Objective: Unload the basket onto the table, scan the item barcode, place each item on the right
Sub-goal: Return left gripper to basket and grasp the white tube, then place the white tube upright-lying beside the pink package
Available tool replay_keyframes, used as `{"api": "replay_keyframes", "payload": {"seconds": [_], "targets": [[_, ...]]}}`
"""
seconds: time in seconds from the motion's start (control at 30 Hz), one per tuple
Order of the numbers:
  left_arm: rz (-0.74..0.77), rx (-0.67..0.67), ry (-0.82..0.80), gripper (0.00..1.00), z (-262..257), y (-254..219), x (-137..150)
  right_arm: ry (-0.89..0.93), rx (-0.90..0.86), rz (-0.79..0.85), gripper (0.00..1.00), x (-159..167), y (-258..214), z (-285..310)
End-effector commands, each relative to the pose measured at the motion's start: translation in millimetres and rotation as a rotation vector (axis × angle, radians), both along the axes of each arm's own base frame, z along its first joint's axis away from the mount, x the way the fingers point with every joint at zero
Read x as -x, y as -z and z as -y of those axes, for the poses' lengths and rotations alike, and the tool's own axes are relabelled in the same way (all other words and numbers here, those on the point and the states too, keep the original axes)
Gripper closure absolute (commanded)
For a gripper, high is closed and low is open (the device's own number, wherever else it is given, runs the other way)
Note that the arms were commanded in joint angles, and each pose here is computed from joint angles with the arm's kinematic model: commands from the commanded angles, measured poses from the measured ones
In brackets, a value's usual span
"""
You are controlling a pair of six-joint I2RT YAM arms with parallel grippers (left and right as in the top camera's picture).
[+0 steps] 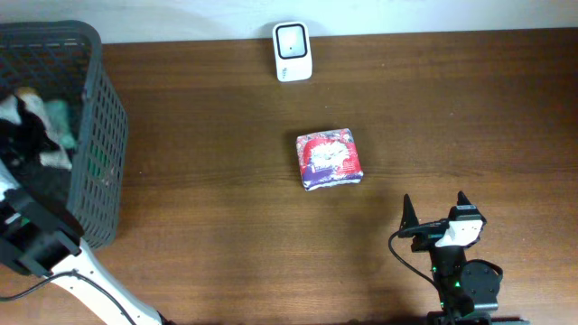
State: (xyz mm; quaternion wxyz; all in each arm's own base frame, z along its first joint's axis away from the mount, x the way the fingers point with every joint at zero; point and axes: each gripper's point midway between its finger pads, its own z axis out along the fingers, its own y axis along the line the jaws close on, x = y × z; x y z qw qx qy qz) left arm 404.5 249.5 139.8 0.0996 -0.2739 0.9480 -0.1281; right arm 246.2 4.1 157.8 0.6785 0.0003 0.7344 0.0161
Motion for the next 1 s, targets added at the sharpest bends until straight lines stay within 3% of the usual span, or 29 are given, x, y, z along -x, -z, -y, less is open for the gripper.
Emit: {"api": "replay_keyframes", "payload": {"seconds": [0.0, 0.1, 0.2, 0.43, 0.63, 0.8, 0.97], "targets": [[0.372, 0.091, 0.032, 1.0, 27.2, -106.9, -35.7, 0.0, 0.0, -0.004, 0.01, 0.0, 3.1, -0.6], [0.499, 0.1, 0.028, 1.0, 39.5, -155.4, -37.9, 0.0, 0.0, -0.004, 0.01, 0.0, 3.1, -0.6], [0.758, 0.241, 0.15, 1.0, 78.2, -224.5, -41.9, 0.0, 0.0, -0.004, 0.01, 0.0, 3.1, -0.6], [0.878, 0.246, 0.192, 1.0, 118.6, -288.4, -21.5, 0.0, 0.0, -0.004, 0.01, 0.0, 3.1, -0.6], [0.797, 0.334, 0.379, 1.0, 221.2, -282.5, -32.6, 0.0, 0.0, -0.004, 0.01, 0.0, 3.1, -0.6], [0.593, 0.17, 0.518, 1.0, 317.0, -229.7, -51.1, 0.0, 0.0, -0.004, 0.01, 0.0, 3.1, -0.6], [0.265, -0.019, 0.599, 1.0, 402.9, -142.7, -37.5, 0.0, 0.0, -0.004, 0.01, 0.0, 3.1, -0.6]]}}
